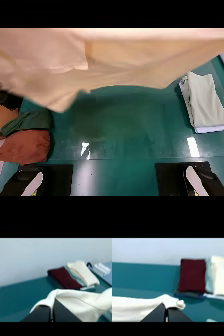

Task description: Fold the shirts.

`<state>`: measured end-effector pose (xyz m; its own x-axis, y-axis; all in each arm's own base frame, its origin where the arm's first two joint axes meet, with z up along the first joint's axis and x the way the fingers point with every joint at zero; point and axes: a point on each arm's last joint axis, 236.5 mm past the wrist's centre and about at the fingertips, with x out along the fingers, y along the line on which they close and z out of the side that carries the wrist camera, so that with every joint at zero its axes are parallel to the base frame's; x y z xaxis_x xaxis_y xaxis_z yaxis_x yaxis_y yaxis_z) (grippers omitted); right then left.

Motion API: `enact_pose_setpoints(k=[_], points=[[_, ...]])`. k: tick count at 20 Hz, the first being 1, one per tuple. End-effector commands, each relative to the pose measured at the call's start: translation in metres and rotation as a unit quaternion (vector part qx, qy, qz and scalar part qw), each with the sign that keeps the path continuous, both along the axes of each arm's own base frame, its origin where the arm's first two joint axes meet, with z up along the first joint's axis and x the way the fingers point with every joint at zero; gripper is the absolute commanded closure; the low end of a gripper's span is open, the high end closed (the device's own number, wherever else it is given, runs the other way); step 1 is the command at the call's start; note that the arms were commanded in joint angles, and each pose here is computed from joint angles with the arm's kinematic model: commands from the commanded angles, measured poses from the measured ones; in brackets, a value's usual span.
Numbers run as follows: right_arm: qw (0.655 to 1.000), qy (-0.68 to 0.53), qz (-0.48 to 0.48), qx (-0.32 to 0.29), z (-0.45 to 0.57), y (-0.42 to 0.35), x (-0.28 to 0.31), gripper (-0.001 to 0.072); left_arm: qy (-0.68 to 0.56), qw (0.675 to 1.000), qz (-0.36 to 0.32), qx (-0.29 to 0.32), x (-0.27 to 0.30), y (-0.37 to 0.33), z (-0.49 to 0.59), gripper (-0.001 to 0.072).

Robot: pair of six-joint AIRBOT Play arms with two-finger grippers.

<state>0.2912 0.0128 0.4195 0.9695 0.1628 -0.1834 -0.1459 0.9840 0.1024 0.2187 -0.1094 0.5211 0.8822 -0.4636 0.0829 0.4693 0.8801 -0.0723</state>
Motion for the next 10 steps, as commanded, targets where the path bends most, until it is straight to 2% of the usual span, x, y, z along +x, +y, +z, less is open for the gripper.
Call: enact_pose_setpoints(k=[1, 4, 6, 10], points=[[0.998, -0.039, -0.038, -0.037, 0.05, -0.006, -0.036, 0.0698, -0.098, 0.994, 0.056, -0.005, -0.048, 0.023, 0.061, 0.0689], [0.999, 0.003, -0.036, -0.028, 0.044, -0.013, -0.026, 0.0698, -0.045, 0.997, 0.062, 0.006, -0.017, 0.026, 0.035, 0.0689], [0.998, 0.059, -0.028, -0.006, 0.02, -0.024, -0.004, 0.0698, 0.063, 0.996, 0.055, 0.026, 0.039, 0.024, -0.021, 0.0688], [0.976, 0.211, 0.003, 0.054, -0.084, -0.046, 0.061, 0.0698, 0.288, 0.956, 0.032, 0.049, 0.146, 0.021, -0.168, 0.0686]])
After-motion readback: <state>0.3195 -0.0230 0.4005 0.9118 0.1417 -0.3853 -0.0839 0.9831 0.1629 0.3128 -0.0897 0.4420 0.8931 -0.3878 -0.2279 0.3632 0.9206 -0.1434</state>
